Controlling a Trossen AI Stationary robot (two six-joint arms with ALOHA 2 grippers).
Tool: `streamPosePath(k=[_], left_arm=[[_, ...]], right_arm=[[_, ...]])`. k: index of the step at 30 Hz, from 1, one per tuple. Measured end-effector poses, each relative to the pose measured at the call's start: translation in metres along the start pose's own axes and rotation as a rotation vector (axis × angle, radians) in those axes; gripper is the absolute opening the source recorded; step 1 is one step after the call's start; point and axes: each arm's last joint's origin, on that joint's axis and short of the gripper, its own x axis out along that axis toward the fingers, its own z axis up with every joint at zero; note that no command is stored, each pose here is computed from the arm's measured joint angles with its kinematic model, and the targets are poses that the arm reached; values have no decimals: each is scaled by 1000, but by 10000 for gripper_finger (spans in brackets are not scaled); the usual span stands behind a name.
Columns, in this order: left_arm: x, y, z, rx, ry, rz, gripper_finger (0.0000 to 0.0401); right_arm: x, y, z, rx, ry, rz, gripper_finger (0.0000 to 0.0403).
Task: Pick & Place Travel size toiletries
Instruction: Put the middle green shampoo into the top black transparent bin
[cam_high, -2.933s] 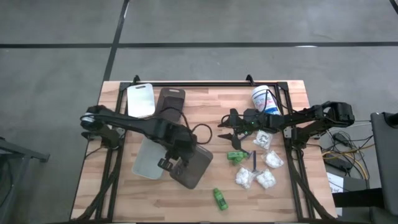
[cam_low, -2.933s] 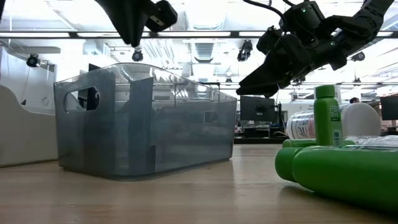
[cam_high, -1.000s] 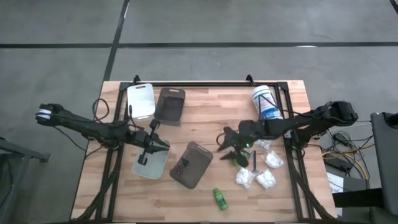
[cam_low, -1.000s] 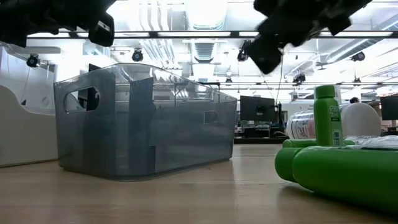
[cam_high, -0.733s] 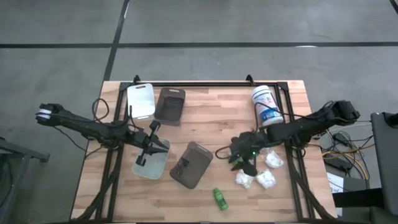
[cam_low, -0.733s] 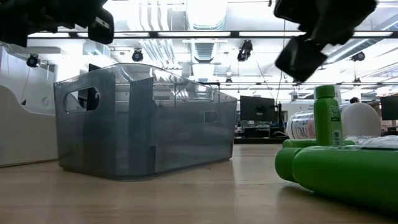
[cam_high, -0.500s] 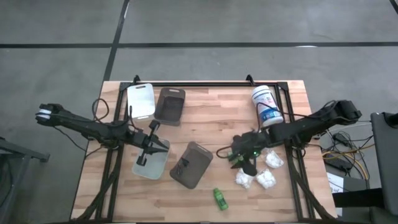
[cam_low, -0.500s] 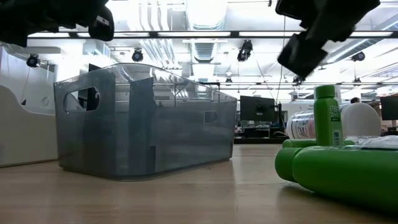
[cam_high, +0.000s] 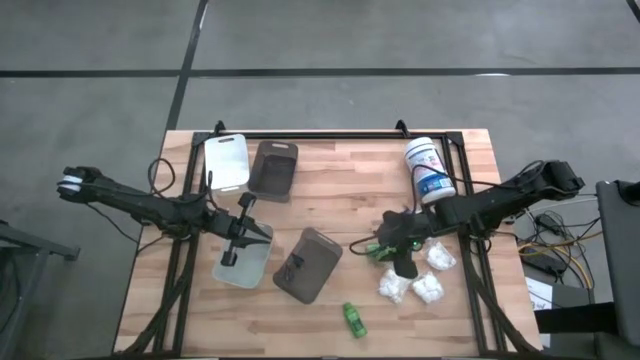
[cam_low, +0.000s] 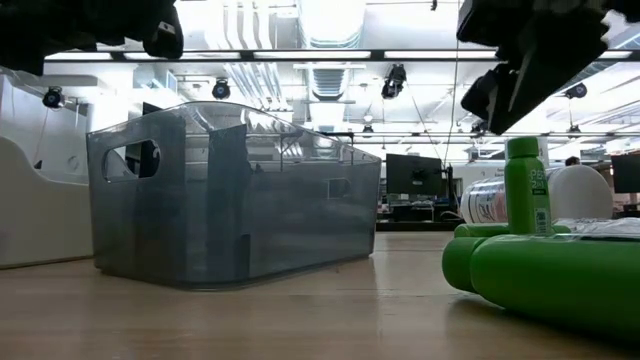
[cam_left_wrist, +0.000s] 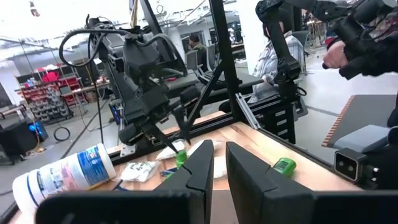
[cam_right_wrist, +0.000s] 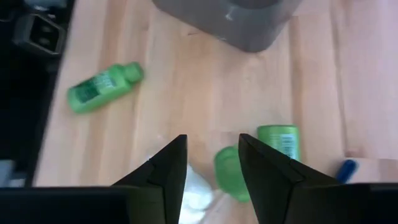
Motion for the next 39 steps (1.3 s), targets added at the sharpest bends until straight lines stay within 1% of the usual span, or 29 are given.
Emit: streamPosePath(k=[2, 5, 8, 13, 16, 20, 25, 28, 31, 39], left_arm=[[0, 0, 0, 13, 0, 0, 48], [0, 0, 0, 10, 1, 0, 48], [0, 0, 0, 9, 3, 0, 48], [0, 0, 0, 8, 5, 2, 48], [0, 0, -1, 8, 5, 3, 48], [0, 0, -1, 8, 5, 3, 48], [0, 0, 0, 7, 5, 3, 48], [0, 0, 0, -7, 5, 3, 48], [0, 0, 0, -37, 5, 3, 48], [0, 0, -1, -43, 8, 2, 48]], right_arm=[[1, -1, -1, 0, 3, -24, 131], [2, -2, -2, 2, 8, -25, 128], [2, -1, -2, 35, 7, -21, 139], [3, -1, -1, 44, 0, -21, 186], [3, -3, -1, 42, -13, -59, 222], [3, -3, -1, -32, -13, -70, 265], [3, -3, -1, -108, -8, -71, 293], [3, -3, -3, -149, 5, -73, 300], [3, -4, -4, -150, 11, -75, 302], [4, -7, -13, -136, 88, -92, 276]])
